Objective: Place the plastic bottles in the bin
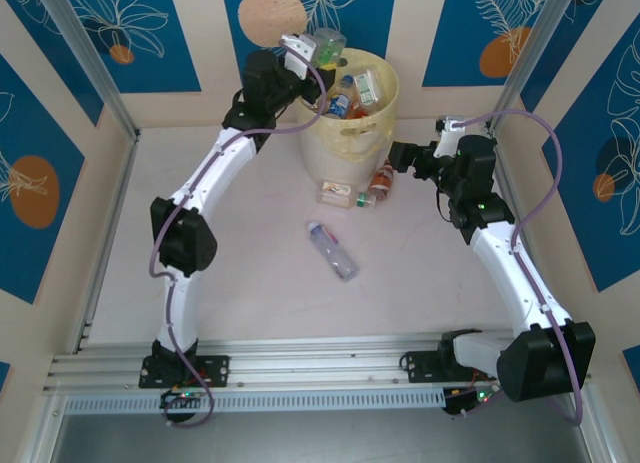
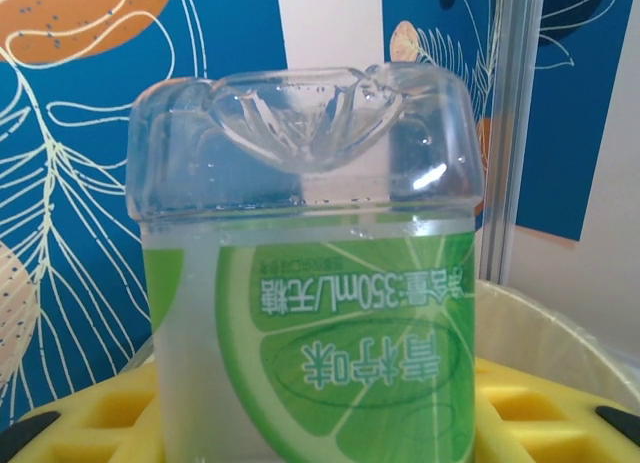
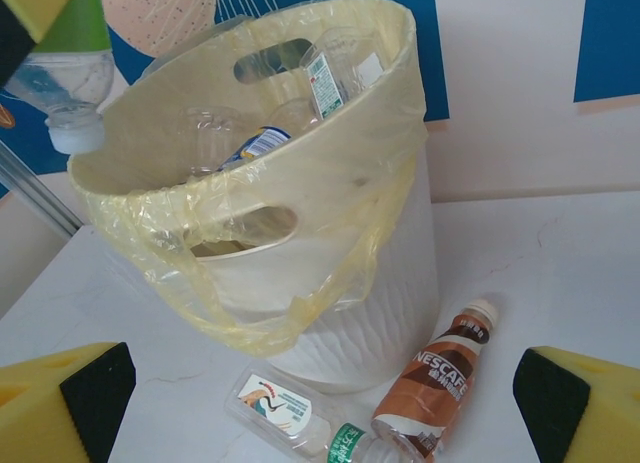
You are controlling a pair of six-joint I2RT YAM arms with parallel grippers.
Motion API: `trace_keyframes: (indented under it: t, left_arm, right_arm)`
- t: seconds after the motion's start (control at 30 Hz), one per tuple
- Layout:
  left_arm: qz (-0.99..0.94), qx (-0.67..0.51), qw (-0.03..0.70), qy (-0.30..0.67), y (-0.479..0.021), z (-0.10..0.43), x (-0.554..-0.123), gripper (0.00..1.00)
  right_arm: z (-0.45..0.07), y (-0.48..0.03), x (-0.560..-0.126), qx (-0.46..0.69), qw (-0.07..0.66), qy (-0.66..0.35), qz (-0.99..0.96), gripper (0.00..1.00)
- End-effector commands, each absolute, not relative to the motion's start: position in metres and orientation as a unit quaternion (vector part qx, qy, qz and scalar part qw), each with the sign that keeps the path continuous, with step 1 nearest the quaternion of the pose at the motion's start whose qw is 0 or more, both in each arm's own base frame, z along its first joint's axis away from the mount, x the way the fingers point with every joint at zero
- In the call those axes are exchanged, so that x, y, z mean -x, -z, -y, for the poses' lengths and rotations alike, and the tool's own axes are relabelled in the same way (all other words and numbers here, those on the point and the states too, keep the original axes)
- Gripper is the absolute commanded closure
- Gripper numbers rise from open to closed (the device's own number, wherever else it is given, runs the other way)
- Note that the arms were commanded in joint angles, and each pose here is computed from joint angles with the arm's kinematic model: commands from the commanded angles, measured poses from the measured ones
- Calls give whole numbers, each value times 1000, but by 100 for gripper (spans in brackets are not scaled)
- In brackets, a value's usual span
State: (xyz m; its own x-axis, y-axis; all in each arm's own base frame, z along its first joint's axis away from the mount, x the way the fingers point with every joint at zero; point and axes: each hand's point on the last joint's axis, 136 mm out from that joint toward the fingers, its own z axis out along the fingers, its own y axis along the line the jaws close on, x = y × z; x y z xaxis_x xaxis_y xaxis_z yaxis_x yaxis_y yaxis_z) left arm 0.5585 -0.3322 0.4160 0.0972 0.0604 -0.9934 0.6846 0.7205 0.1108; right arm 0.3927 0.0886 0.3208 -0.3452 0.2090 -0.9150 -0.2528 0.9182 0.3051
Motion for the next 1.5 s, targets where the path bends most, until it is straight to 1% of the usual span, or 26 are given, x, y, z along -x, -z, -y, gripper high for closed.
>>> trace_keyframes:
  t: [0.0,0.07,0.1,0.17,0.23,0.27,0.33,0.47,0.63,0.73,0.87,0.97,1.03,1.13,1.23,1.33,1.47]
  left_arm:
    - [-615,-314,688,226,-422,343,-556,51]
    - [-623,-293,694,210,-416,340,-566,49]
    - [-626,-281,699,201,-414,337,-572,44]
    - [-631,-241,716,175,-413,326,-586,31]
    - [-628,-218,730,161,-417,321,-594,14]
    - [-626,-212,733,159,-418,320,-597,7]
    - [-619,-212,738,164,-427,321,-595,0]
    - [-611,-229,736,183,-444,325,-584,0]
    - [-628,-232,717,195,-451,323,-573,0]
    - [-648,-228,701,194,-447,319,-570,0]
    - [-682,-242,661,198,-421,321,-565,0]
    - [-704,-268,612,242,-406,333,-546,0]
    - [-703,-299,577,288,-410,347,-521,0]
    - [-706,-329,543,313,-415,365,-490,0]
    - [-723,-333,520,309,-407,374,-476,0]
    - [-738,-326,515,291,-400,375,-475,0]
    - [-747,-301,521,283,-414,364,-471,0]
  right_arm:
    - [-88,-322,-387,22,575,-196,-794,1]
    - [-88,-321,-387,22,574,-195,-795,1]
    - [-88,-321,-387,23,574,-194,-795,1]
    - [-88,-321,-388,24,573,-193,-796,1]
    - [-88,-320,-388,25,572,-192,-797,1]
    - [-88,-321,-388,24,572,-191,-797,1]
    - [-87,-320,-388,24,572,-189,-798,1]
    - [-87,-319,-389,23,571,-189,-798,1]
    - [-90,-312,-393,24,563,-193,-803,1]
    - [-89,-302,-397,16,549,-193,-813,1]
    - [-85,-289,-402,0,528,-183,-829,1]
    - [-85,-286,-403,-1,525,-181,-831,1]
    - [-85,-286,-403,-1,524,-180,-832,1]
    - [-83,-284,-406,-7,520,-178,-836,1]
    - [-84,-280,-407,-12,507,-180,-843,1]
    - [-83,-271,-410,-17,493,-173,-853,1]
    - [-54,-243,-422,-104,463,-132,-870,1]
